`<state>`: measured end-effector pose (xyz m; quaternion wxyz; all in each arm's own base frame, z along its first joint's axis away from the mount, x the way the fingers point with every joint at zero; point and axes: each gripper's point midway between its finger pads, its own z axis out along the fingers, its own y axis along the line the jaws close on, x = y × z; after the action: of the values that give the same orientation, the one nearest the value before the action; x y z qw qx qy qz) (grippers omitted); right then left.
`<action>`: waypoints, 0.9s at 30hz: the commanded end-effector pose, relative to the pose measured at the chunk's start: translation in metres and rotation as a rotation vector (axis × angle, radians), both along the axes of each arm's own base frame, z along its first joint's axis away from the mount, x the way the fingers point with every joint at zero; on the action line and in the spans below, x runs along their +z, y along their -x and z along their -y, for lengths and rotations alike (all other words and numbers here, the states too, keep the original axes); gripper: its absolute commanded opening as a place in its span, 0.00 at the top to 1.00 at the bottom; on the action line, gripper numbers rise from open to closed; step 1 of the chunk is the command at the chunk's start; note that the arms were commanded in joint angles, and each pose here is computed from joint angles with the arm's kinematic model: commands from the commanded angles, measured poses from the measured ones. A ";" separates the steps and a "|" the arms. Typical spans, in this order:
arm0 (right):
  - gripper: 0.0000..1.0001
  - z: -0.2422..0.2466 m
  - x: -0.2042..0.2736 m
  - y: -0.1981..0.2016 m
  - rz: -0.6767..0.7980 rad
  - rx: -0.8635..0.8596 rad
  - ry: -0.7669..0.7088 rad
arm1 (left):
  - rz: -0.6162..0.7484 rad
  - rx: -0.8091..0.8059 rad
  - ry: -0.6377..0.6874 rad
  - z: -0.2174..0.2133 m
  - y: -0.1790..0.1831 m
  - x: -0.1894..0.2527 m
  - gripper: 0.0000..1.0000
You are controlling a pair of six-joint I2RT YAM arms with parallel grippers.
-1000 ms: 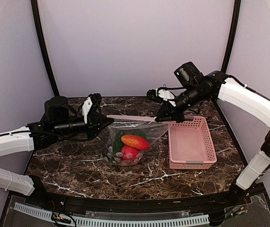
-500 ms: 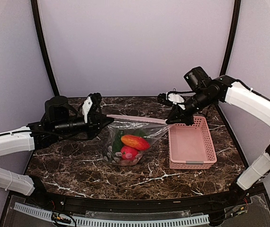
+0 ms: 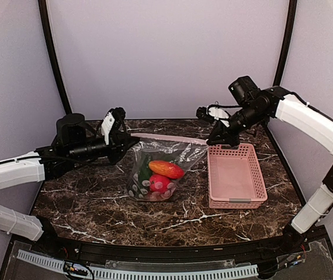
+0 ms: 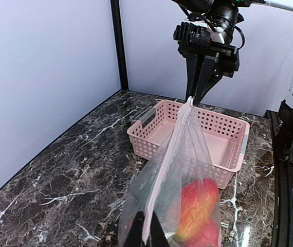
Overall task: Place the food in the zip-top bag and seal the zipper
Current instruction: Zip the zipper on the zipper food storage bag.
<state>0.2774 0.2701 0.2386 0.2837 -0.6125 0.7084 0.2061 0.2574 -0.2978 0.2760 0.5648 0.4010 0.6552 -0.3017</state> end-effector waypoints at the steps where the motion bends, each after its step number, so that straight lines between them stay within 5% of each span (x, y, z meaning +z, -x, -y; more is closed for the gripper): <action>1: 0.96 -0.008 0.022 -0.040 0.064 -0.058 -0.014 | 0.066 0.124 0.059 -0.008 -0.052 0.041 0.99; 5: 0.96 -0.014 0.051 -0.079 0.146 -0.098 -0.051 | 0.060 0.150 0.091 -0.023 -0.100 0.066 0.99; 11: 0.95 -0.015 0.075 -0.107 0.212 -0.155 -0.072 | 0.057 0.093 0.102 -0.017 -0.112 0.072 0.99; 21: 0.84 -0.023 0.025 -0.025 -0.064 -0.010 -0.165 | -0.185 -0.002 0.065 -0.024 -0.062 -0.023 0.95; 27: 0.56 -0.031 0.019 0.030 -0.224 0.077 -0.171 | -0.284 -0.044 0.013 -0.035 -0.026 -0.037 0.64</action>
<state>0.2857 0.2937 0.2387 0.2660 -0.5809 0.7125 0.2900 0.3149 -0.2705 0.2237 0.4755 0.3506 0.7272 -0.3495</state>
